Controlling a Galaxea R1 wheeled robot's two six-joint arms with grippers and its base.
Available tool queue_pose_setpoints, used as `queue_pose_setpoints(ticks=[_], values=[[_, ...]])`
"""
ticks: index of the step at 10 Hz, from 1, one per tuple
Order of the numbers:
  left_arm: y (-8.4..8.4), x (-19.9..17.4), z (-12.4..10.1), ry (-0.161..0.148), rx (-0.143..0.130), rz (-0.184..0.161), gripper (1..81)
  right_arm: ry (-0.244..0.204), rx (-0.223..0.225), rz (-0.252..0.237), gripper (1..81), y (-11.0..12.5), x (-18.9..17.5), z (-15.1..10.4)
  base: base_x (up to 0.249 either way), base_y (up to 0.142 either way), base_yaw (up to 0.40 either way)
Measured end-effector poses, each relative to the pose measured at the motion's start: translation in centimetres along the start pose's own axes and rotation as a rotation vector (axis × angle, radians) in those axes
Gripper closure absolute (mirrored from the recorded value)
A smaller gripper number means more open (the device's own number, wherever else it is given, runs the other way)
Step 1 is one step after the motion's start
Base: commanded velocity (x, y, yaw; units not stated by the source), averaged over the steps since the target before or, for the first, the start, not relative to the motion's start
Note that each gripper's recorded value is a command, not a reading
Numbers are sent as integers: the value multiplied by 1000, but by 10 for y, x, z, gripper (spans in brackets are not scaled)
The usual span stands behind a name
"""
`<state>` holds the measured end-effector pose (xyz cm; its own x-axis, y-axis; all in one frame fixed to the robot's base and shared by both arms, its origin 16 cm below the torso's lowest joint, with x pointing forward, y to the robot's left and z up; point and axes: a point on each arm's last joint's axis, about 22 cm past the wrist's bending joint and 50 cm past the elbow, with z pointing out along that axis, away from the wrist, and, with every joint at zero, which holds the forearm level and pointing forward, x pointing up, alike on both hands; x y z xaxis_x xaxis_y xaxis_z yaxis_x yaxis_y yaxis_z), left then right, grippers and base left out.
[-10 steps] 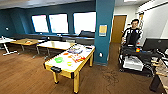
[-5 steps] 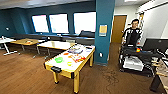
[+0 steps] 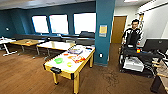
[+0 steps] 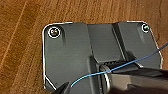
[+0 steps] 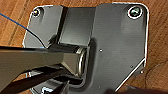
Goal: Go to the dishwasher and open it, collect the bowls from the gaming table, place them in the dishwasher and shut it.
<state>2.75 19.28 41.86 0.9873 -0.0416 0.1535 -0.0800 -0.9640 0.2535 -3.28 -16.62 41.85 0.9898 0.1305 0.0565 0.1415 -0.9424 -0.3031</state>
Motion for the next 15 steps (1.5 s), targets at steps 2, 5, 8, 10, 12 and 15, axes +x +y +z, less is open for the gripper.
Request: queue_pose_setpoints(ticks=[2,5,8,10,12,15], values=[[-1,12,1,17,0,3,10,21,-1,-4,10,2,14,0,117,0,0],[0,9,1,12,0,2,10,18,-2,-3,10,2,12,0,119,53,0],[0,14,1,18,-1,3,10,15,0,-2,10,1,10,0,119,103,0],[-2,13,1,17,1,3,10,14,2,-2,10,-1,9,0,119,102,0],[-2,13,1,16,1,3,10,14,0,-2,10,1,9,0,119,102,0],[-2,14,1,17,1,3,10,14,3,-2,10,-1,10,0,109,108,0]])
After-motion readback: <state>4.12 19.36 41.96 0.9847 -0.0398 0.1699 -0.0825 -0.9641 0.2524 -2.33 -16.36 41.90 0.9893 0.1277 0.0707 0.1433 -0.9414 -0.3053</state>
